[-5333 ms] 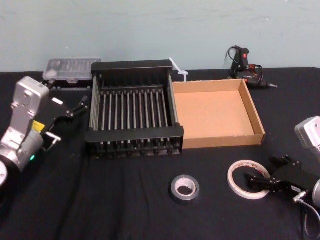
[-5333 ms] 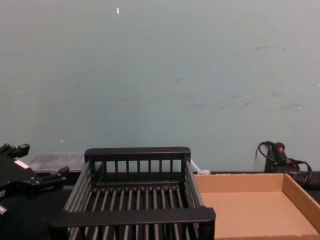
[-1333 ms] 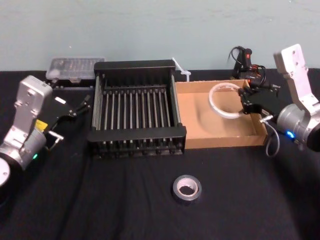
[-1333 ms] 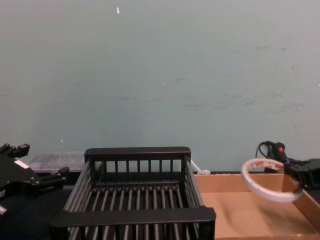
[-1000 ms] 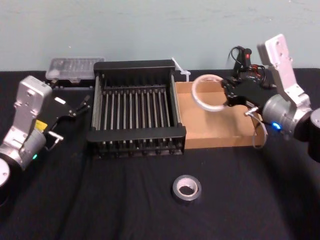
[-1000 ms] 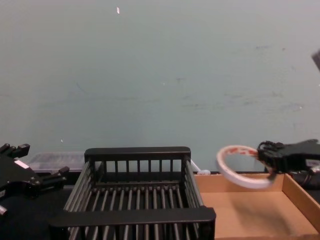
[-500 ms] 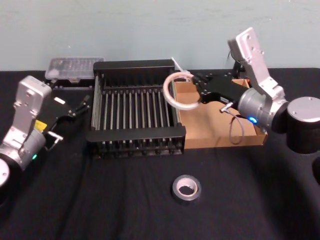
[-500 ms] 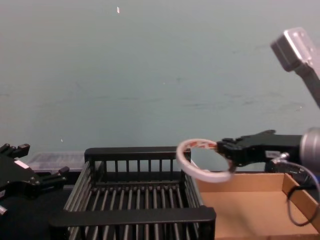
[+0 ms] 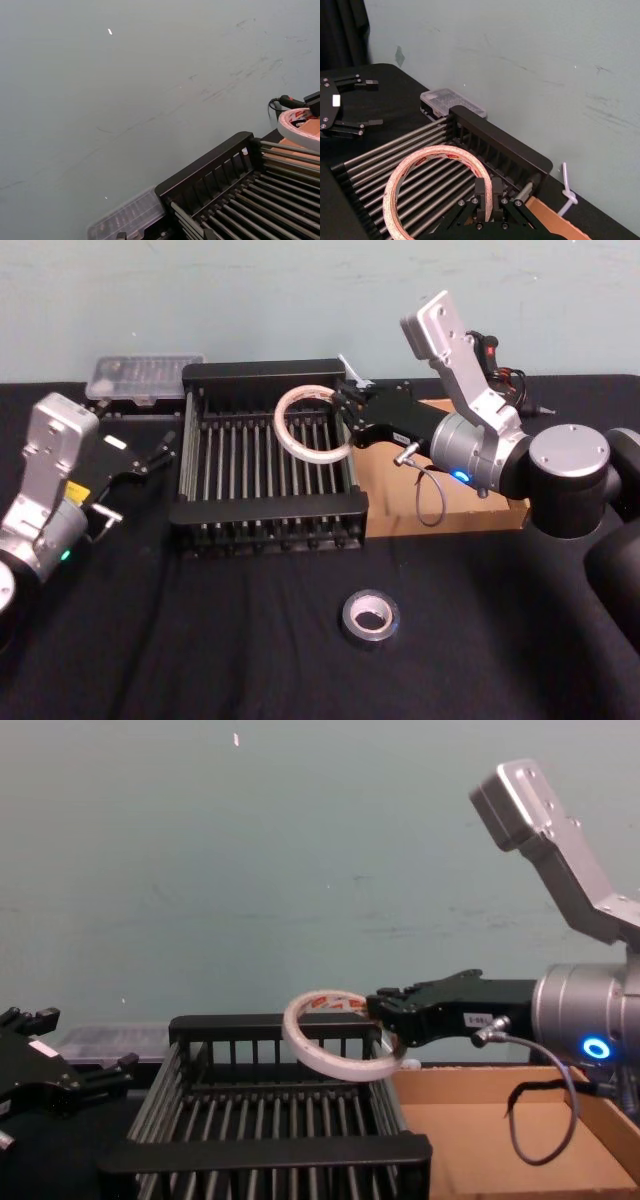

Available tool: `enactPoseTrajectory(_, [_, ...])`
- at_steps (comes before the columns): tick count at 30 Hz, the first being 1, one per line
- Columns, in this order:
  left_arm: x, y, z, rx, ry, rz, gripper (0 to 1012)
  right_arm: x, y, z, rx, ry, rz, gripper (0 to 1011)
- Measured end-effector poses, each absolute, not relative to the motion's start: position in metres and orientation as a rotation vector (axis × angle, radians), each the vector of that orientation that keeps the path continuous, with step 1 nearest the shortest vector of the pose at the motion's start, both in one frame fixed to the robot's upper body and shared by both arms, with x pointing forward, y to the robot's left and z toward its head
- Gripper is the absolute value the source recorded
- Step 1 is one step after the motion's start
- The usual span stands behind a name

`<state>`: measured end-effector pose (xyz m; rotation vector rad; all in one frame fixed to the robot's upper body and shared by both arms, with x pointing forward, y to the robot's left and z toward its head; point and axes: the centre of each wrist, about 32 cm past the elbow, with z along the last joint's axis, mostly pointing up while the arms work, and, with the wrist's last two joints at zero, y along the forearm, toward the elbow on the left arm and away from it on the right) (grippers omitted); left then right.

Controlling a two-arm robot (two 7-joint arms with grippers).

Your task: Pick up the white tape and place it into the black box , Pick up the silver tape and place it into the brown box.

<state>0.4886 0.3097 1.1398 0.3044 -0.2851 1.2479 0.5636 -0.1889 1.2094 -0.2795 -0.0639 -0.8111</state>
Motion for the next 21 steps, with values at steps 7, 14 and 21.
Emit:
enactPoseTrajectory(7, [0.4886, 0.3097, 1.1398, 0.304, -0.285, 1.248, 1002, 0.5638, -0.189, 1.2098, -0.278, -0.065, -0.812, 83])
enactPoseTrajectory(14, [0.4886, 0.3097, 1.1398, 0.304, -0.285, 1.248, 1001, 0.5636, -0.1897, 1.2096, -0.278, -0.063, -0.814, 88])
enactPoseTrajectory(21, [0.4886, 0.3097, 1.1398, 0.304, -0.285, 1.248, 1001, 0.5635, -0.19, 1.2097, -0.278, -0.061, -0.815, 279])
